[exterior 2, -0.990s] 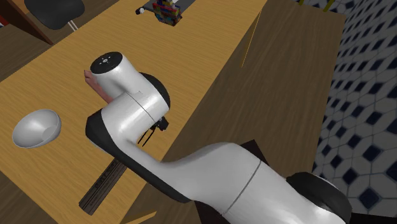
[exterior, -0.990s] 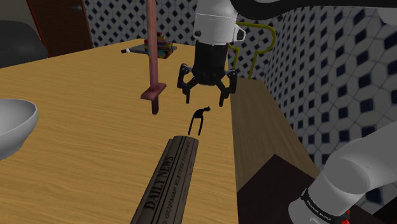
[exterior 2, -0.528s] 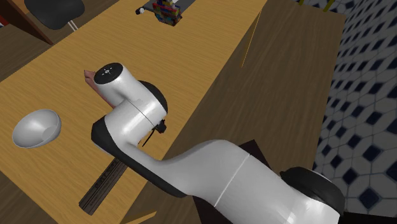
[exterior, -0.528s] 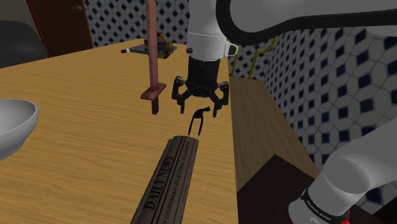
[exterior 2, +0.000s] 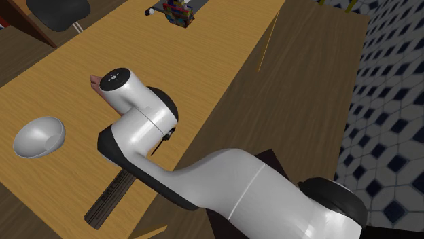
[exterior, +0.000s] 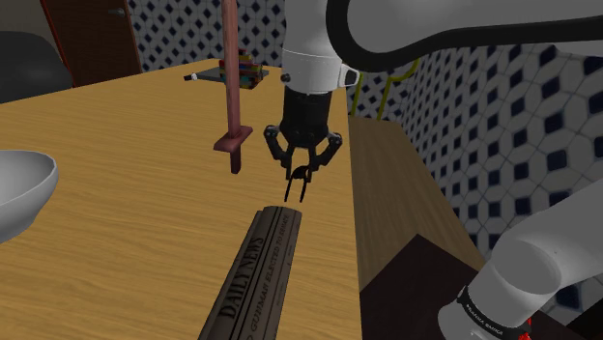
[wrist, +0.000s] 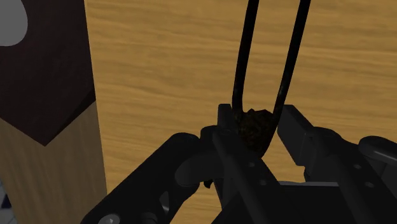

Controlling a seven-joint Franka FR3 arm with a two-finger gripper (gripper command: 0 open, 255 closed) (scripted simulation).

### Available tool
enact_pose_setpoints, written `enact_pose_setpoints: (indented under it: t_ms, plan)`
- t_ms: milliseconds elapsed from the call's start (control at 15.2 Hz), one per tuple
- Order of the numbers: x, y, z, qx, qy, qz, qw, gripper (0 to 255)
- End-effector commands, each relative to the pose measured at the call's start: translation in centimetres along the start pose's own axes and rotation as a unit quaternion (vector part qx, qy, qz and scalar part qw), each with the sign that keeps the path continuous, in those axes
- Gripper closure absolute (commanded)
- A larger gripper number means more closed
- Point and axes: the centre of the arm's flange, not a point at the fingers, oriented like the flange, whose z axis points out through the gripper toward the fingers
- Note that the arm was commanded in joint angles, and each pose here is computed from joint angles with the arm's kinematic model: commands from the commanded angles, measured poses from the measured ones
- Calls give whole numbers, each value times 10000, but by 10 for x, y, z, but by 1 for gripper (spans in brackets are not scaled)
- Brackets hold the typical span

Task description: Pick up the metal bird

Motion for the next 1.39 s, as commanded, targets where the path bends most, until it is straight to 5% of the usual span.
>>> enact_pose_setpoints:
  t_ms: [0, 1320]
  plan:
    - [2, -2, 7, -44, -32, 8, 10000, 255]
    - [3, 3, -74, -44, -31, 9, 10000, 255]
